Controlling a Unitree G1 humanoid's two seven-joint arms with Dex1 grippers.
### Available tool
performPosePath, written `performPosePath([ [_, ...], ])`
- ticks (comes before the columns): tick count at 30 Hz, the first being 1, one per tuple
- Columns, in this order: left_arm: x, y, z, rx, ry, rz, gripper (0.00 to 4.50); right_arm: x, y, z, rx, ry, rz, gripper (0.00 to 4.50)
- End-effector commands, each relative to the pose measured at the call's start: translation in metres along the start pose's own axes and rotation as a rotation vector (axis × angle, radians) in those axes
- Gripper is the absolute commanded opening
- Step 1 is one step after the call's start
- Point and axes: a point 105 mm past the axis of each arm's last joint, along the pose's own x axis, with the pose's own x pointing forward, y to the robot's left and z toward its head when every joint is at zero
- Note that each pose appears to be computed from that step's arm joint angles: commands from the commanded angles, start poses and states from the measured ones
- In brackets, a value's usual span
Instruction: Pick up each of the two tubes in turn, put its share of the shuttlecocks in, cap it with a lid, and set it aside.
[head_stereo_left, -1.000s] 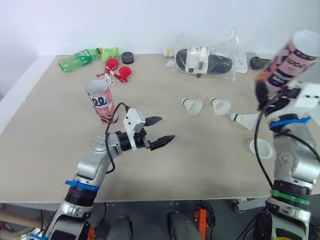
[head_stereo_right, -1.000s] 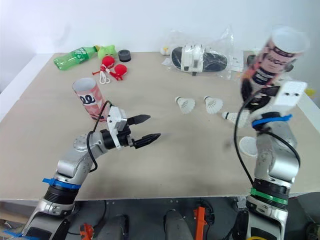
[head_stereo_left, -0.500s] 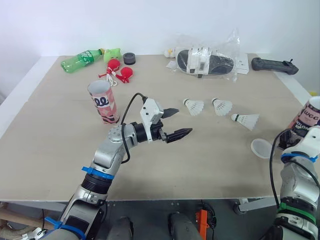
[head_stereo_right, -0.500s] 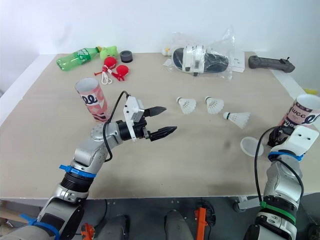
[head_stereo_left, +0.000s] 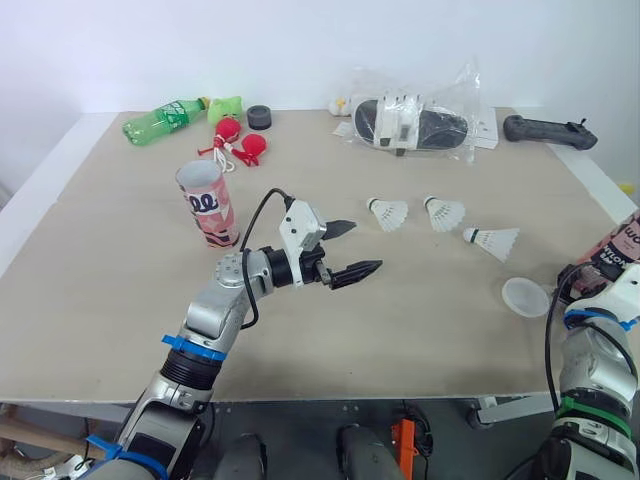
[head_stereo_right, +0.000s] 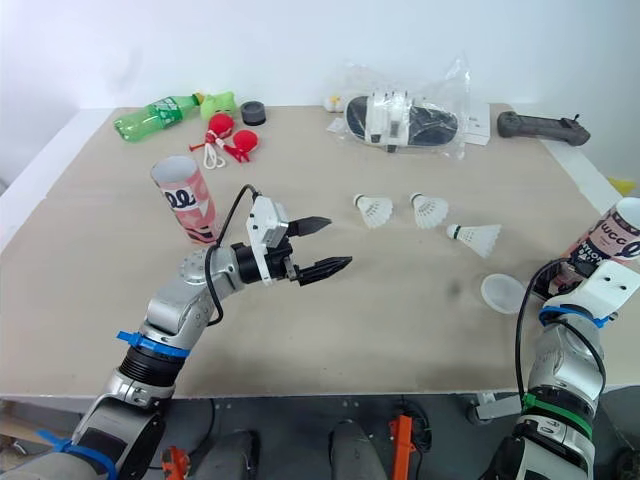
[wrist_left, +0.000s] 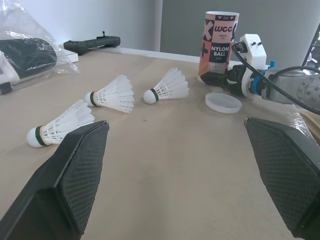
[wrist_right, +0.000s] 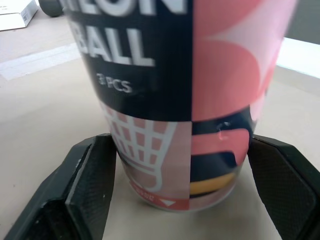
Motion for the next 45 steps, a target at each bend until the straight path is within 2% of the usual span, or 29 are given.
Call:
performPosePath([
  [1, 0.000, -0.004, 0.011, 0.039, -0.028, -0.017, 4.50, -0.003, -0.005, 0.022, -0.001, -0.081, -0.001, 4.43],
  [7, -0.001, -0.003, 0.010, 0.038, -0.025, -0.017, 4.50, -0.017, -0.005, 0.026, -0.010, -0.100, 0.027, 4.43],
  [15, -0.004, -0.001, 0.006, 0.032, -0.018, -0.016, 4.50, -0.053, 0.011, 0.042, -0.002, -0.151, 0.143, 4.43],
  [18, -0.009, 0.001, 0.005, 0.033, -0.010, -0.003, 4.50, -0.072, 0.028, 0.056, -0.001, -0.192, 0.300, 4.43],
  [21, -0.019, 0.005, 0.001, 0.029, 0.000, 0.038, 4.50, -0.099, 0.069, 0.068, 0.005, -0.183, 0.610, 4.43],
  [23, -0.035, 0.009, -0.006, 0.022, 0.019, 0.100, 4.50, -0.127, 0.107, 0.068, -0.017, -0.098, 0.908, 4.43],
  [26, -0.058, 0.012, -0.012, 0.014, 0.035, 0.195, 4.50, -0.154, 0.135, 0.073, -0.142, -0.031, 1.175, 4.43],
  [28, -0.082, 0.013, -0.012, 0.035, 0.031, 0.307, 4.50, -0.177, 0.159, 0.082, -0.181, 0.028, 1.401, 4.43],
  [31, -0.116, 0.020, -0.006, 0.039, -0.006, 0.545, 4.50, -0.199, 0.185, 0.082, -0.243, 0.068, 1.621, 4.43],
  [36, -0.153, 0.015, -0.018, 0.045, 0.039, 0.775, 4.50, -0.214, 0.220, 0.078, -0.297, 0.052, 1.819, 4.43],
  [40, -0.178, 0.028, -0.033, 0.047, 0.067, 1.029, 4.50, -0.218, 0.244, 0.072, -0.329, 0.018, 1.919, 4.43],
  [45, -0.181, 0.039, -0.047, 0.036, 0.096, 1.171, 4.50, -0.225, 0.256, 0.071, -0.335, -0.001, 1.979, 4.43],
])
